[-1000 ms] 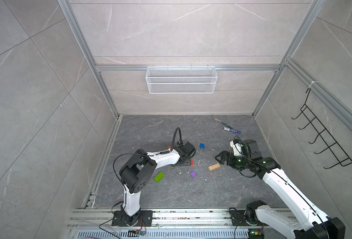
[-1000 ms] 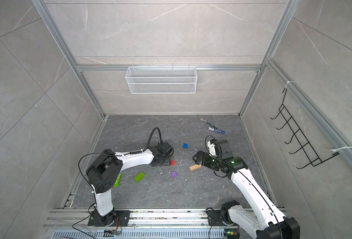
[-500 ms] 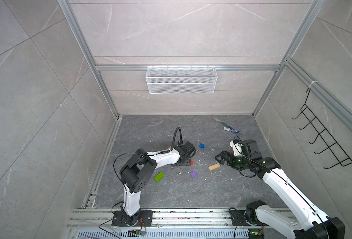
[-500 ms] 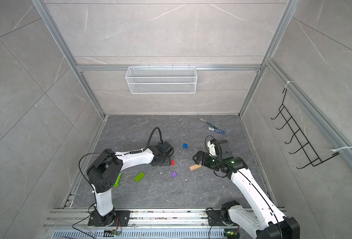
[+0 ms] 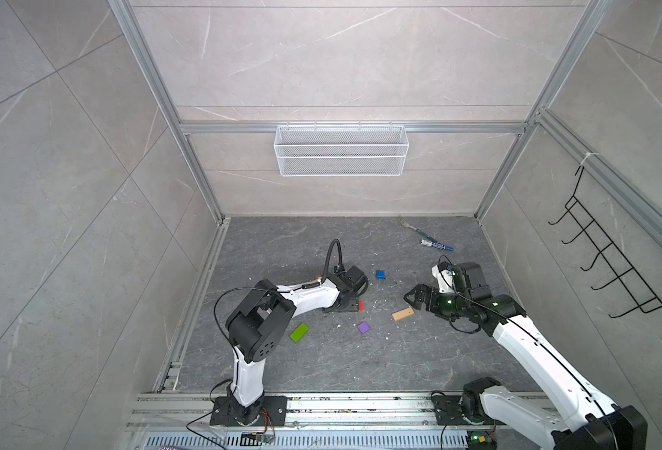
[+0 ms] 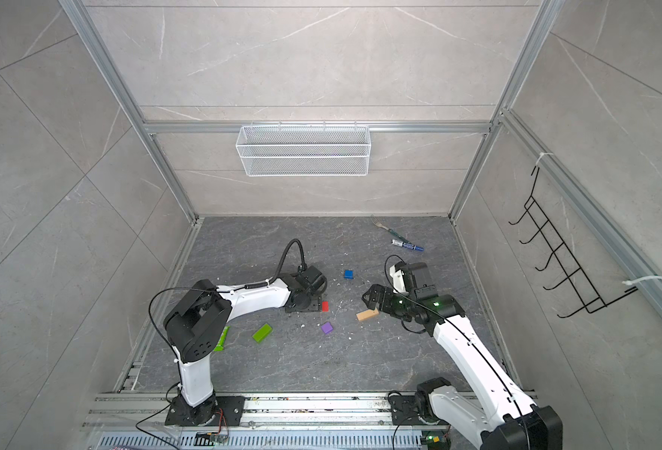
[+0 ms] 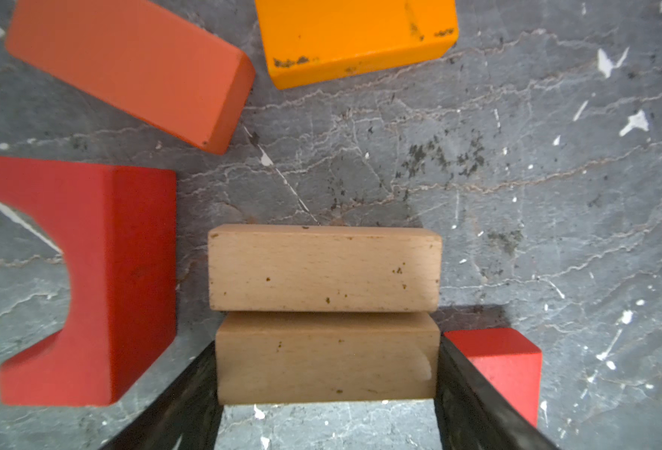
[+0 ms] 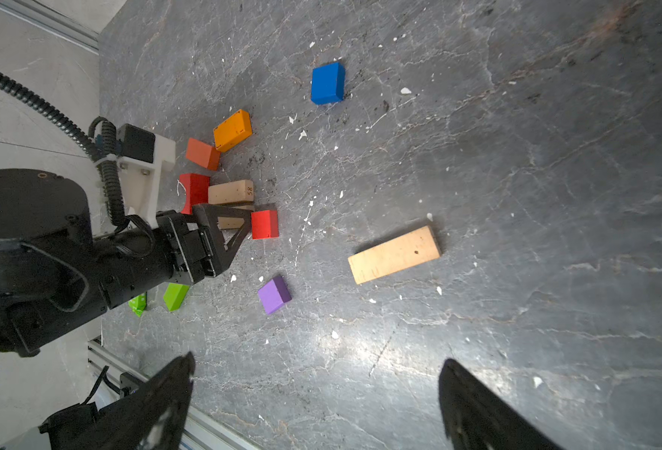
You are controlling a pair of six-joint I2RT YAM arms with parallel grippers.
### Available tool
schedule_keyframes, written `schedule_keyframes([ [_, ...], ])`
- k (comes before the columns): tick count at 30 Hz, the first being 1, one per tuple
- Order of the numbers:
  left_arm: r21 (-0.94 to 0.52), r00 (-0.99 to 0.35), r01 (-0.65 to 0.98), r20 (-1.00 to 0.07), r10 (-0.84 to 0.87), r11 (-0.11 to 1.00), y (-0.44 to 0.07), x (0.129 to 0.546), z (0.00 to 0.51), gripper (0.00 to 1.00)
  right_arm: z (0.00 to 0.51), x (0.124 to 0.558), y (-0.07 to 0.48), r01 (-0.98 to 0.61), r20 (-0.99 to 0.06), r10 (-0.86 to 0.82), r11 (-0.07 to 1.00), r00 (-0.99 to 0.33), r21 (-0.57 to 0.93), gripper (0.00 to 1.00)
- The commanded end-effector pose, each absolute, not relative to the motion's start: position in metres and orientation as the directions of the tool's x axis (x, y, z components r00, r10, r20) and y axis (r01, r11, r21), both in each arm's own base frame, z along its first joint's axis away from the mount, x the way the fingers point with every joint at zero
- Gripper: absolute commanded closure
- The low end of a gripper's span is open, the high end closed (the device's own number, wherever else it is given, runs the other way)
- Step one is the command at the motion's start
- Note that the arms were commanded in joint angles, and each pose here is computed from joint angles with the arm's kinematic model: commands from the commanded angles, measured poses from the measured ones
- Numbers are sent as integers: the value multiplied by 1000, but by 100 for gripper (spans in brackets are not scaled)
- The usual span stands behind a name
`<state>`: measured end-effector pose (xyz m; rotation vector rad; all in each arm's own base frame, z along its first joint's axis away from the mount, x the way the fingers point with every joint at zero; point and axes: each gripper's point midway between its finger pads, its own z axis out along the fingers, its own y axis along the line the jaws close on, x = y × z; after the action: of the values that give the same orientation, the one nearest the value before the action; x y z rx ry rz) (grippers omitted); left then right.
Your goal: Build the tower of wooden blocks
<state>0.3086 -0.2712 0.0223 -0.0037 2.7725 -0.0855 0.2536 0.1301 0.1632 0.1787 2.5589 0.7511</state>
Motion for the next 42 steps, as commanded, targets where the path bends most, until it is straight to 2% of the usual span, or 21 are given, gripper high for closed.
schedule_keyframes([
  [1, 35, -951, -25, -308, -13, 999, -248, 303, 2, 47, 161, 253, 132, -21, -401, 231, 846, -887, 534, 1],
  [4, 36, -952, -25, -306, -13, 999, -248, 302, 3, 41, 162, 254, 132, -22, -401, 232, 844, -886, 536, 1],
  [7, 40, -952, -25, -305, -12, 999, -247, 302, 2, 40, 162, 253, 133, -24, -401, 231, 842, -886, 539, 1],
  [11, 42, -952, -22, -305, -8, 999, -247, 301, 2, 30, 161, 253, 133, -23, -399, 231, 842, -887, 539, 1],
  [18, 56, -952, -20, -306, -2, 998, -246, 302, 3, 30, 162, 253, 133, -27, -401, 229, 842, -887, 539, 1],
  [26, 77, -949, -28, -314, -3, 997, -242, 303, 7, 35, 163, 253, 133, -30, -403, 228, 841, -886, 541, 1],
  [42, 55, -952, -30, -306, -12, 998, -249, 307, -2, 34, 163, 250, 133, -28, -400, 227, 842, -888, 539, 1],
])
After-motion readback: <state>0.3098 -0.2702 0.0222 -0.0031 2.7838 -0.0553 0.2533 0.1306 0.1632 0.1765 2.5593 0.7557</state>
